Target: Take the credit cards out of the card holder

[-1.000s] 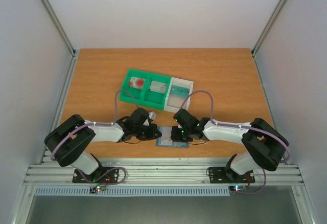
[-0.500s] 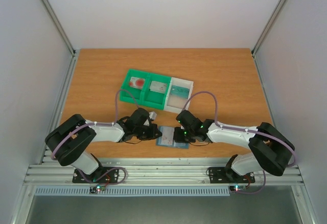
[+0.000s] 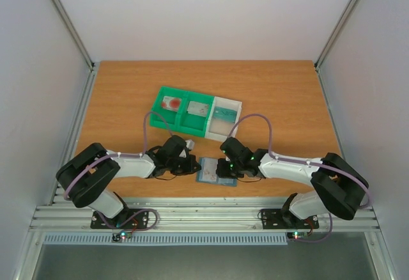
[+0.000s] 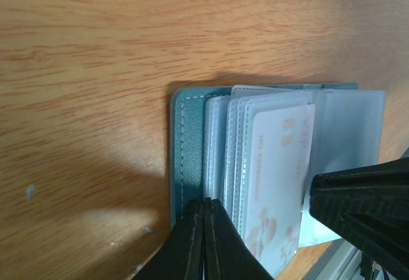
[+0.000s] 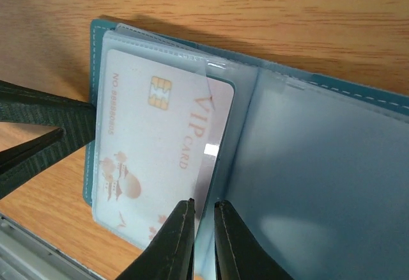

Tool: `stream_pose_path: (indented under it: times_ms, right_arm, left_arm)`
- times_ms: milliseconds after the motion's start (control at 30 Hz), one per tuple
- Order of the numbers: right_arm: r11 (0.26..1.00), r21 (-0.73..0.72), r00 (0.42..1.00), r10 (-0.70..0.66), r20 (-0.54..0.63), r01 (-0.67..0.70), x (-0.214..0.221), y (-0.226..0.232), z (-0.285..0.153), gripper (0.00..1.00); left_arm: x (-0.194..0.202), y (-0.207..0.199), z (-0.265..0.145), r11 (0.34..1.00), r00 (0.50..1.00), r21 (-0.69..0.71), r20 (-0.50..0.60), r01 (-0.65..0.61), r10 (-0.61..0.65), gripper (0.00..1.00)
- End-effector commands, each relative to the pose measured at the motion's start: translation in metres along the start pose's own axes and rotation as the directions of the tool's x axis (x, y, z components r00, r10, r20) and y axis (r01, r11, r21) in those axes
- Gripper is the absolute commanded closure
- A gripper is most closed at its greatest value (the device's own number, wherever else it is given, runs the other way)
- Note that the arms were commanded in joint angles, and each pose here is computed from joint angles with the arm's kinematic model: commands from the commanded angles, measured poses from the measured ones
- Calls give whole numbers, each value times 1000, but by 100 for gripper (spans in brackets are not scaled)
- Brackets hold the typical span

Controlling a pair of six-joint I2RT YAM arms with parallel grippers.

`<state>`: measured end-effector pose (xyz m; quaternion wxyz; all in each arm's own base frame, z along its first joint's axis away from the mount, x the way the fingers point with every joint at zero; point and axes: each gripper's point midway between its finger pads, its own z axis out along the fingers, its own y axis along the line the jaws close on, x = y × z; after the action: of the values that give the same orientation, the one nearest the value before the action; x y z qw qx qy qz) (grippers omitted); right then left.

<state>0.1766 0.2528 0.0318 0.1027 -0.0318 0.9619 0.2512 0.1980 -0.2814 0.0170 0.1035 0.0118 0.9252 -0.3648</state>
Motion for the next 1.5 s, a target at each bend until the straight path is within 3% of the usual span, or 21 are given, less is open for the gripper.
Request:
stream_pose_path:
  times_ms: [0, 600, 800, 967, 1133, 1467]
  right_arm:
    - [999, -34, 1000, 5, -6, -5, -3, 9, 8, 87]
    - [992, 123, 1000, 1, 11, -2, 3, -26, 0, 89]
    - [997, 77, 999, -13, 31, 11, -4, -12, -8, 89]
    - [1000, -30, 1000, 5, 16, -5, -3, 7, -4, 86]
    - [999, -40, 1000, 17, 9, -16, -3, 9, 4, 85]
    - [999, -26, 1000, 19, -9, -19, -1, 5, 12, 85]
  left_arm:
    - [26, 39, 4, 991, 997, -130, -59, 35, -43, 98]
    - [31, 51, 4, 984, 997, -173, -62, 43, -55, 98]
    - [29, 42, -5, 988, 998, -146, -43, 48, -55, 98]
    - [21, 13, -15, 998, 999, -55, -23, 37, -38, 83]
    - [15, -11, -12, 1000, 999, 23, -41, 15, -14, 79]
    - [5, 10, -30, 993, 998, -114, 59, 28, -22, 73]
